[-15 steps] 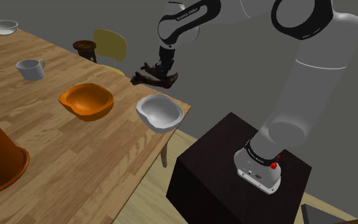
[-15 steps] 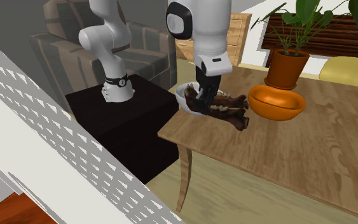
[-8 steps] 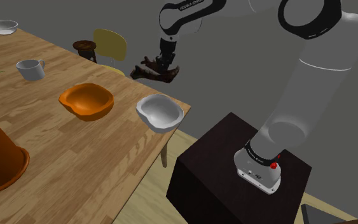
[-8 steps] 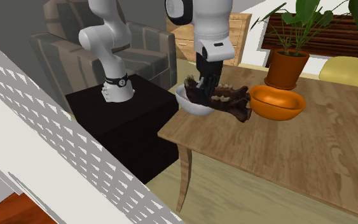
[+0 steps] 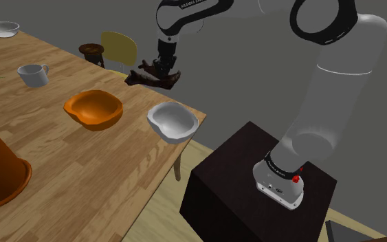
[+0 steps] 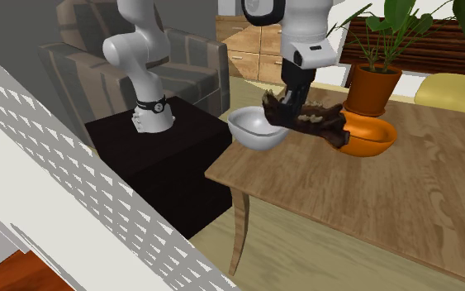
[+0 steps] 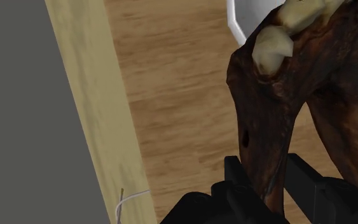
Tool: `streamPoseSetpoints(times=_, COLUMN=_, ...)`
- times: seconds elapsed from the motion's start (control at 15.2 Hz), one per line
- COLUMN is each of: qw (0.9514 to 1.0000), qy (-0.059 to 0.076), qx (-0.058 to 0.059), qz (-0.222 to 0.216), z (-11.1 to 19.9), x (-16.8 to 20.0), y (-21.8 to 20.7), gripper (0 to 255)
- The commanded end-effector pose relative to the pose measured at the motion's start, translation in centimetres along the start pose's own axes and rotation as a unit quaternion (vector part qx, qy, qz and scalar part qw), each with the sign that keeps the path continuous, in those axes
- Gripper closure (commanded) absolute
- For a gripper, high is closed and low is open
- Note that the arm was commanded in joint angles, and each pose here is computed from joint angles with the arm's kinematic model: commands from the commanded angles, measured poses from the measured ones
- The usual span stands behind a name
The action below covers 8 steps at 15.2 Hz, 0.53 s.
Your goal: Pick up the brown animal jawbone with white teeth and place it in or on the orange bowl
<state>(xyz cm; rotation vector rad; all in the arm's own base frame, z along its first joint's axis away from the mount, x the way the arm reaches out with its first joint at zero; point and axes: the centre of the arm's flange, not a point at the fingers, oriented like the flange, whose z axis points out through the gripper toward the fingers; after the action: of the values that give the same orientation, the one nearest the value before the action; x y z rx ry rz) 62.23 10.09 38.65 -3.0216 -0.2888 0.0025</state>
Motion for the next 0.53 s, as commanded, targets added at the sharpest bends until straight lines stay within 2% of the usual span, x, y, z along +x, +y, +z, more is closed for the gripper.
streamPoseSetpoints(times=0.0, qw=1.0000, qy=0.000, qx=0.000, qz=0.001, z=0.0, x=1.3, y=-2.2, gripper=255)
streamPoseSetpoints(times=0.46, qw=1.0000, qy=0.000, qx=0.000, qz=0.001, z=1.0, x=5.9, y=-10.1, gripper=255)
